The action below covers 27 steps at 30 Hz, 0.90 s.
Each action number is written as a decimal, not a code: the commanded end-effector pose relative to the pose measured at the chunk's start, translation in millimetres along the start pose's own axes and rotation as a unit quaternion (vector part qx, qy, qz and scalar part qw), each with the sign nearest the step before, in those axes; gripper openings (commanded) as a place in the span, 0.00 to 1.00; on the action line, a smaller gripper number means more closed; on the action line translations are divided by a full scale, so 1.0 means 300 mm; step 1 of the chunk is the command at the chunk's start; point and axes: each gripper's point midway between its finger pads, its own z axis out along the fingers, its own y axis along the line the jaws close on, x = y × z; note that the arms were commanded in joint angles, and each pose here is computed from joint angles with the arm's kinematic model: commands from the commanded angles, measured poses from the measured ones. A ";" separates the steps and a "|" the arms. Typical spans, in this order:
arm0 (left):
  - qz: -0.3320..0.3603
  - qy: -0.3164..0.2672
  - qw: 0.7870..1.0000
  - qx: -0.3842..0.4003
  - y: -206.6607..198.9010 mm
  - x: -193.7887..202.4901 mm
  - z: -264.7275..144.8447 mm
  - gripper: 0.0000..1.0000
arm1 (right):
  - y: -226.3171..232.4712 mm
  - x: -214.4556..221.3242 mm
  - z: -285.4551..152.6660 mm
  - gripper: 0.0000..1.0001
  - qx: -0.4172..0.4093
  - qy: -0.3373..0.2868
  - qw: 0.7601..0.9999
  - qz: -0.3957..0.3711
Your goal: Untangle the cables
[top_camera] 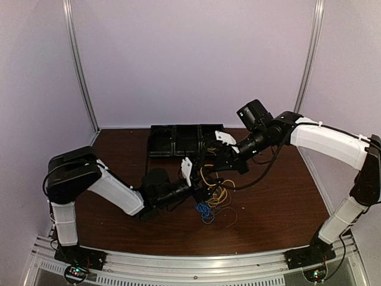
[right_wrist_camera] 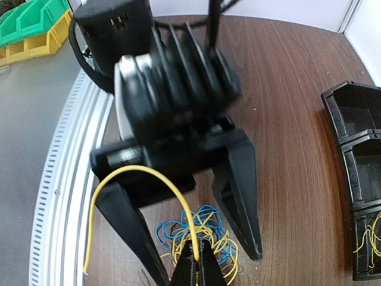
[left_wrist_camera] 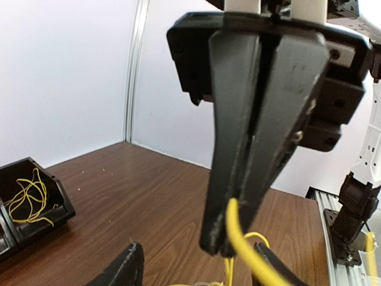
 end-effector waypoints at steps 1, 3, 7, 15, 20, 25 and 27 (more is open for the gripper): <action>0.018 -0.048 0.998 0.024 -0.019 -0.001 0.056 0.56 | 0.054 -0.173 -0.102 0.00 -0.025 -0.066 0.997 -0.009; 0.014 -0.039 0.999 0.035 -0.024 0.047 0.073 0.45 | 0.052 -0.282 -0.177 0.00 -0.011 -0.102 0.994 -0.028; -0.005 -0.016 0.999 0.037 -0.016 0.129 0.068 0.27 | 0.044 -0.450 -0.323 0.00 0.004 -0.159 0.986 -0.055; -0.022 0.027 0.999 -0.002 0.031 0.228 -0.042 0.19 | 0.020 -0.710 -0.674 0.00 0.063 -0.267 0.956 -0.109; -0.038 0.050 0.997 -0.039 0.080 0.286 -0.134 0.24 | 0.021 -0.833 -0.920 0.00 0.111 -0.333 0.925 -0.144; -0.052 0.051 0.995 -0.073 0.136 0.287 -0.189 0.27 | 0.007 -0.876 -1.077 0.00 0.147 -0.368 0.903 -0.165; -0.054 0.051 0.994 -0.080 0.151 0.284 -0.201 0.28 | -0.002 -0.881 -1.136 0.00 0.161 -0.379 0.896 -0.166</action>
